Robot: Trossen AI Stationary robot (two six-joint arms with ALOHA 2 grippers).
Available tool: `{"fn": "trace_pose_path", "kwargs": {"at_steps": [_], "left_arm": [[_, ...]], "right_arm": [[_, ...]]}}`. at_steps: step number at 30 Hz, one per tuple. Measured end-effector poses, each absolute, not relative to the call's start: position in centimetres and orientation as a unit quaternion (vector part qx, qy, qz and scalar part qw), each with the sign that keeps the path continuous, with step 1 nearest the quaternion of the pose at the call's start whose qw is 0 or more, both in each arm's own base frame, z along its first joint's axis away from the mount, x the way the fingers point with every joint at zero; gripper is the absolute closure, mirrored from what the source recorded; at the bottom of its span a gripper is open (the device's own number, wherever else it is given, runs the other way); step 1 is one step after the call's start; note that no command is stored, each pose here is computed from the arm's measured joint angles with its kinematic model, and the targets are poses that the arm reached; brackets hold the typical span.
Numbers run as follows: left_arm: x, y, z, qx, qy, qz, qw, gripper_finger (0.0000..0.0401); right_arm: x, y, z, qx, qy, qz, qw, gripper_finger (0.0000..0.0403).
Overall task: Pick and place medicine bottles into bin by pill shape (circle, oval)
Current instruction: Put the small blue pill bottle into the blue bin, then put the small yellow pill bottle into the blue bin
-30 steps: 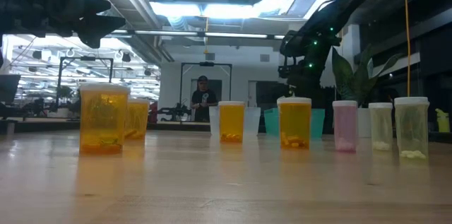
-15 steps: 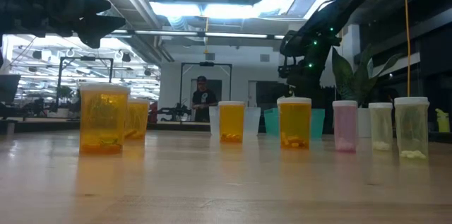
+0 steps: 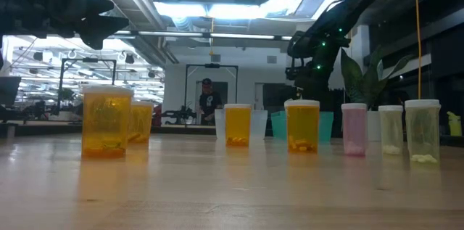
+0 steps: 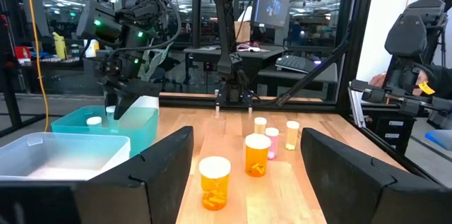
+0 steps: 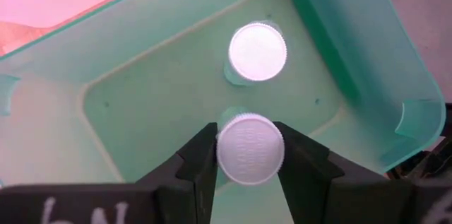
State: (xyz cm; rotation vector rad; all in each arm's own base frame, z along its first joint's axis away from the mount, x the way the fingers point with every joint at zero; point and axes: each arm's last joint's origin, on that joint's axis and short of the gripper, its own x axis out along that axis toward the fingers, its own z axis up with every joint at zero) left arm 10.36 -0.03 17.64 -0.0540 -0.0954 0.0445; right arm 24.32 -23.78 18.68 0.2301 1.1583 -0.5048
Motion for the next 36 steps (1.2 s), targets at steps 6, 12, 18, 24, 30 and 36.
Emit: {"fn": "trace_pose_path", "kwargs": {"at_steps": [6,12,18,24,30,36], "left_arm": [[10.4,0.0,17.6,-0.027,-0.048,0.022,0.998,0.0147],[10.4,0.0,17.6,-0.027,-0.048,0.022,0.998,0.0147],[10.4,0.0,17.6,-0.027,-0.048,0.022,0.998,0.0147],[10.4,0.0,17.6,-0.027,-0.048,0.022,0.998,0.0147],[10.4,0.0,17.6,-0.027,-0.048,0.022,0.998,0.0147],[10.4,0.0,17.6,-0.028,-0.047,0.022,0.998,0.0147]], "right_arm": [[24.3,-23.8,18.7,0.106,0.539,-0.236,0.802,0.0218],[24.3,-23.8,18.7,0.107,0.539,-0.236,0.802,0.0166],[24.4,-23.8,19.3,0.131,0.541,-0.246,0.794,0.0162],[25.4,-23.6,22.7,0.151,0.545,-0.248,0.786,0.0177],[25.9,-21.6,26.0,0.181,0.595,-0.225,0.750,0.0185],[26.3,-17.6,26.6,0.205,0.644,-0.204,0.708,0.0186]]}}
